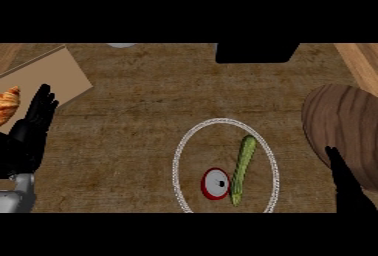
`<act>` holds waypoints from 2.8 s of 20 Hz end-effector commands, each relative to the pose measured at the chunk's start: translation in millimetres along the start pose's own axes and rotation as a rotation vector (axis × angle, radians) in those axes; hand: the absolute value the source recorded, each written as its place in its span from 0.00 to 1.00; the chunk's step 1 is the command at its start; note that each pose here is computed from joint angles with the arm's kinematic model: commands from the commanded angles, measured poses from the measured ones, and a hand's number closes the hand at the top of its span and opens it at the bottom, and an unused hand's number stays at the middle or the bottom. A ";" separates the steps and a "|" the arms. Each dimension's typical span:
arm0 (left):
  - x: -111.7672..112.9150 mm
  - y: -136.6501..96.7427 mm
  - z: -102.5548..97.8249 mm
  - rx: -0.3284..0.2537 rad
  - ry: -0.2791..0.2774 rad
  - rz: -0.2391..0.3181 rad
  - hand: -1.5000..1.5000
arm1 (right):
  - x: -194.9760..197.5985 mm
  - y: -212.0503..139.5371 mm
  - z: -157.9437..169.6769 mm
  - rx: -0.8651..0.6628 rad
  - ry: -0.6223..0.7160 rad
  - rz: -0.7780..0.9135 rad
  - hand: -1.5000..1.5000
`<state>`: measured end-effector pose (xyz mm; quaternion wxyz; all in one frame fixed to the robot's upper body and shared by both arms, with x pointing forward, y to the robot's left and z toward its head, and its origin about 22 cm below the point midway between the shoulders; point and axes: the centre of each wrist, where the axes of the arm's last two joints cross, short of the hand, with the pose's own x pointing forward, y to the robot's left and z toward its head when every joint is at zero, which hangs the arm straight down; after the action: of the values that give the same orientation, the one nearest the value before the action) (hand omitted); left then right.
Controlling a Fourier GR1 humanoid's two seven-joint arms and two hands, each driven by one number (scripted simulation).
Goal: Pick the can from the placemat and place it in the bowl
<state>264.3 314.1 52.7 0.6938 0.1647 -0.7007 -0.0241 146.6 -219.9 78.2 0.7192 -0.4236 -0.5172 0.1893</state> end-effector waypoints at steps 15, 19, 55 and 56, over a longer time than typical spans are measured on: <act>13.3 -5.0 -14.7 -0.065 -0.022 0.003 0.50 | 66.3 22.0 18.2 0.465 0.286 0.247 0.00; 11.8 -18.4 -14.3 -0.052 -0.022 0.025 0.50 | 73.9 35.7 3.8 0.459 0.299 0.303 0.00; 6.9 -2.6 -13.0 -0.056 -0.006 0.012 0.50 | 115.5 129.7 -17.5 0.466 0.318 0.321 1.00; -13.9 -3.3 -10.3 -0.044 0.005 0.021 0.50 | 114.7 122.4 -14.3 0.456 0.277 0.364 1.00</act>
<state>277.8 309.7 52.8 0.6942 0.1453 -0.7041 -0.0331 219.1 -83.4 40.8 0.7913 -0.3388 -0.3395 0.3792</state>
